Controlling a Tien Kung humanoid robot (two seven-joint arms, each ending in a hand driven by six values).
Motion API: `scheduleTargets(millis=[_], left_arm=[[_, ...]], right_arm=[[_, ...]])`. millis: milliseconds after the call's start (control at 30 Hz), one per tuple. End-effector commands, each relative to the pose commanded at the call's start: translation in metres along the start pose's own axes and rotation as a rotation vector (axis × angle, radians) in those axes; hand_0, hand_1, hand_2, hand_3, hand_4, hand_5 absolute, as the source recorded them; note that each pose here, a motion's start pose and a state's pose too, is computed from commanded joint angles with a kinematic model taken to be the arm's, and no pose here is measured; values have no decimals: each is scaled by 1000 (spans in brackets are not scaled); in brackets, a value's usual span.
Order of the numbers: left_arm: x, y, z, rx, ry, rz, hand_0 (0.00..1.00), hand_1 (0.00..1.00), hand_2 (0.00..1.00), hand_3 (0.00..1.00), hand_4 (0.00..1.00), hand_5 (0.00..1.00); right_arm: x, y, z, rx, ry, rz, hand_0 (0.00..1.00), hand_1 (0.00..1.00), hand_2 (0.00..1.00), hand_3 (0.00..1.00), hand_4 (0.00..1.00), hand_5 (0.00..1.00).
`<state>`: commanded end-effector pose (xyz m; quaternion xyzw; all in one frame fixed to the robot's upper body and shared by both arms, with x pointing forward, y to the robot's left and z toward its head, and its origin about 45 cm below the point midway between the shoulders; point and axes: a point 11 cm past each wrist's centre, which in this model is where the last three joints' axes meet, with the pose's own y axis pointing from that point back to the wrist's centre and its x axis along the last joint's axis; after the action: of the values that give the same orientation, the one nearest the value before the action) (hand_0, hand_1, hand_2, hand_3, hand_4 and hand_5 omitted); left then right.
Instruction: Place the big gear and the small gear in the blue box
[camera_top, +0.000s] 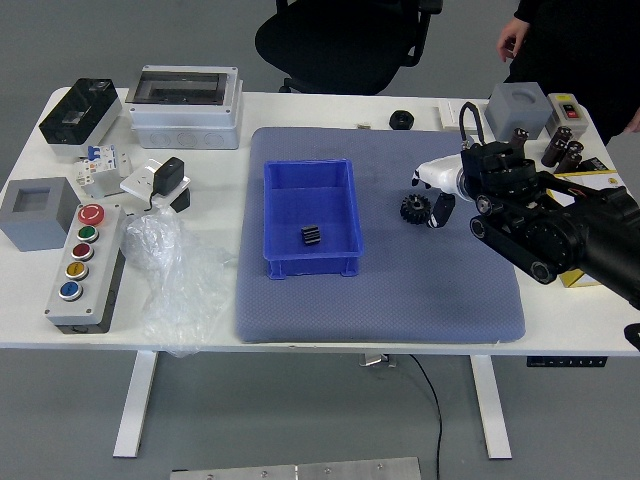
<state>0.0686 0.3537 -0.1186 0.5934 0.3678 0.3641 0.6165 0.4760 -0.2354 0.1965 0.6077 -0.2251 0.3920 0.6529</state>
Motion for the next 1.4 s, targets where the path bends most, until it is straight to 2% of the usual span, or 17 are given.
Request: scheduleTargets(millis=[33, 600, 633, 833, 1400], left_arm=[[0, 0, 0, 0, 0, 0, 857, 822, 821, 771, 593, 372], [-1, 0, 1, 1, -8, -2, 857, 823, 821, 771, 594, 372], [-1, 0, 1, 0, -8, -2, 857, 823, 821, 772, 594, 371], [-2, -1, 4, -4, -11, -3, 857, 822, 821, 772, 594, 373], [-3, -1, 11, -18, -18, -4, 857, 823, 821, 773, 594, 372]], right_arm=[[0, 0, 0, -1, -1, 2, 579, 611, 829, 836, 792, 66], [4, -4, -10, 9, -8, 7, 572, 602, 819, 826, 788, 60], [4, -4, -10, 10, -8, 7, 570, 600, 814, 834, 765, 14], [5, -5, -11, 11, -10, 10, 571, 598, 812, 838, 763, 12], [-6, -7, -9, 2, -9, -8, 566, 594, 802, 838, 759, 10]])
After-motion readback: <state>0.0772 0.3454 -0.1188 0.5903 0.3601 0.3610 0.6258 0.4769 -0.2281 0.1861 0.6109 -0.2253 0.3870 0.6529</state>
